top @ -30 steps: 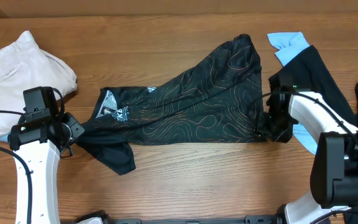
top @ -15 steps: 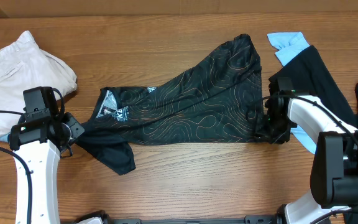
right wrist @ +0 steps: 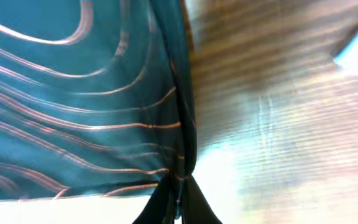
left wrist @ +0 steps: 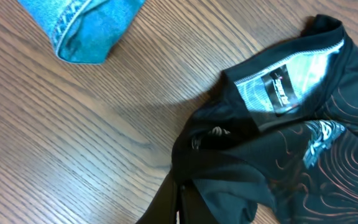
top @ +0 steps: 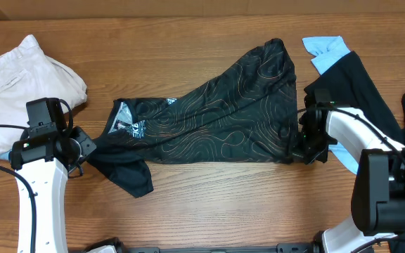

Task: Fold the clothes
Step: 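Lift the shirt with both grippers, shake it, and lay it flat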

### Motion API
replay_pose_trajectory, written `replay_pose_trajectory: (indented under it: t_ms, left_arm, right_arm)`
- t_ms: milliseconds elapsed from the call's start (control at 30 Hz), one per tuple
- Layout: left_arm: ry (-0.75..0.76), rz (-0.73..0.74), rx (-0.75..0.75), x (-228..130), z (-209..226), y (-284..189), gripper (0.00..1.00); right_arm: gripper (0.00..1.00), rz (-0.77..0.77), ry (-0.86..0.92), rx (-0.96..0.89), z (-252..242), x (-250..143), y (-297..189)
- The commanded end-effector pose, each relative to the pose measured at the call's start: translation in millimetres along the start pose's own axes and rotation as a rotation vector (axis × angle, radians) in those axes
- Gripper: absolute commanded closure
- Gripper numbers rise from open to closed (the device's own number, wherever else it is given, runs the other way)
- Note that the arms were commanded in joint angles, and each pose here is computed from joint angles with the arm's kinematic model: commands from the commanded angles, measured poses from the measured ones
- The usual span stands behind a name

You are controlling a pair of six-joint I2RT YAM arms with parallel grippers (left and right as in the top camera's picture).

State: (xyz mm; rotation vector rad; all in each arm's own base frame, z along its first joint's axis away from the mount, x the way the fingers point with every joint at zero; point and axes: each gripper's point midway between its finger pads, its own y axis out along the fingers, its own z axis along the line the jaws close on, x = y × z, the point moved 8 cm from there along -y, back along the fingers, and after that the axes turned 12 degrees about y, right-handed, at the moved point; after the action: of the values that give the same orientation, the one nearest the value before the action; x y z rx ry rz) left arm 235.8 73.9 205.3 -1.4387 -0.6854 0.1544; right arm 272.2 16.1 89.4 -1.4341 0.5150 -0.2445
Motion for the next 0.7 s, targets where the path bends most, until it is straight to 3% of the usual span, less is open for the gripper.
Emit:
replay_pose_trajectory:
  t_ms: [0,167,367,667]
  left_arm:
    - [0.021,-0.051,-0.036,14.3,-3.7,-19.0,0.96]
    - [0.077,-0.137,-0.116,36.8,-12.6,-58.3,0.96]
    - [0.142,-0.299,-0.236,62.4,-22.6,-137.7,0.96]
    - [0.185,-0.541,-0.257,66.5,-15.0,-244.9,0.96]
  right_arm:
    - [0.96,-0.182,-0.031,0.134,23.6,16.9,-73.9]
    - [0.96,-0.419,-0.092,0.294,40.2,8.0,-190.1]
    - [0.96,-0.727,-0.134,0.42,29.4,-44.7,-323.7]
    - [0.96,-1.045,-0.117,0.487,-11.4,-127.6,-417.1]
